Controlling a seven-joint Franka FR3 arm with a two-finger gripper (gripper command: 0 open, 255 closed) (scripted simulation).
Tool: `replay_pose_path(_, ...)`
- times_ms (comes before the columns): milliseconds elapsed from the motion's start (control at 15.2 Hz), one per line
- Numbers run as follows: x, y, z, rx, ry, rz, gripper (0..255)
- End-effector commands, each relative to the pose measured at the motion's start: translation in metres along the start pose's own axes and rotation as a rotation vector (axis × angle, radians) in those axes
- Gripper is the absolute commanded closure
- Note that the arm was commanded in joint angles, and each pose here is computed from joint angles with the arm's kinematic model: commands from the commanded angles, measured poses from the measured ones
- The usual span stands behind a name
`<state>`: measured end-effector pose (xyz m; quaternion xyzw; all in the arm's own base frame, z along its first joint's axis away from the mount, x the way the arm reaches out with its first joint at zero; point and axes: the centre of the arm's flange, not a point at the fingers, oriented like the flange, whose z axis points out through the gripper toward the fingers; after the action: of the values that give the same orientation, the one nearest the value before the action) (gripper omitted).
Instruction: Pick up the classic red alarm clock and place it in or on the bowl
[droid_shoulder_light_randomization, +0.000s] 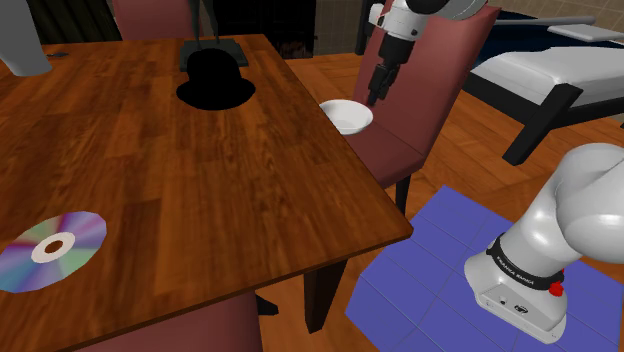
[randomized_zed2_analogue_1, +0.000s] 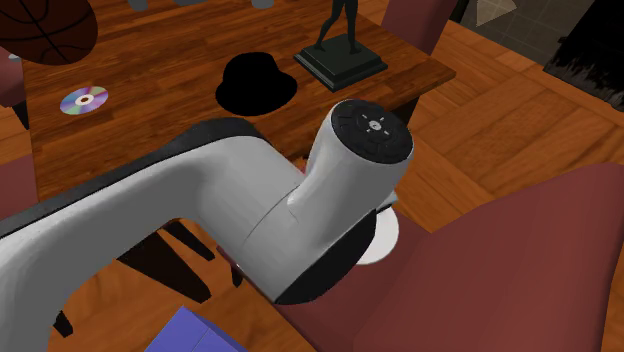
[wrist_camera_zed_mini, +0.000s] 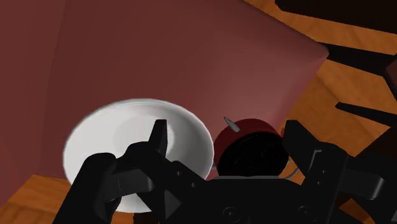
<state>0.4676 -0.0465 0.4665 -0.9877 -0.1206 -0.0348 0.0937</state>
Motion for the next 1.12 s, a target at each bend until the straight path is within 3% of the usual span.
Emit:
replay_pose_path(0,0.02,0.006,0.016,0.027,0.011,-0.037,0)
replay_pose_path(990,0.183,0.012,0.119,0.234,0.082,-0.302,0)
replay_pose_path(1056,0.184,0.012,0.119,0.235,0.083,-0.303,0)
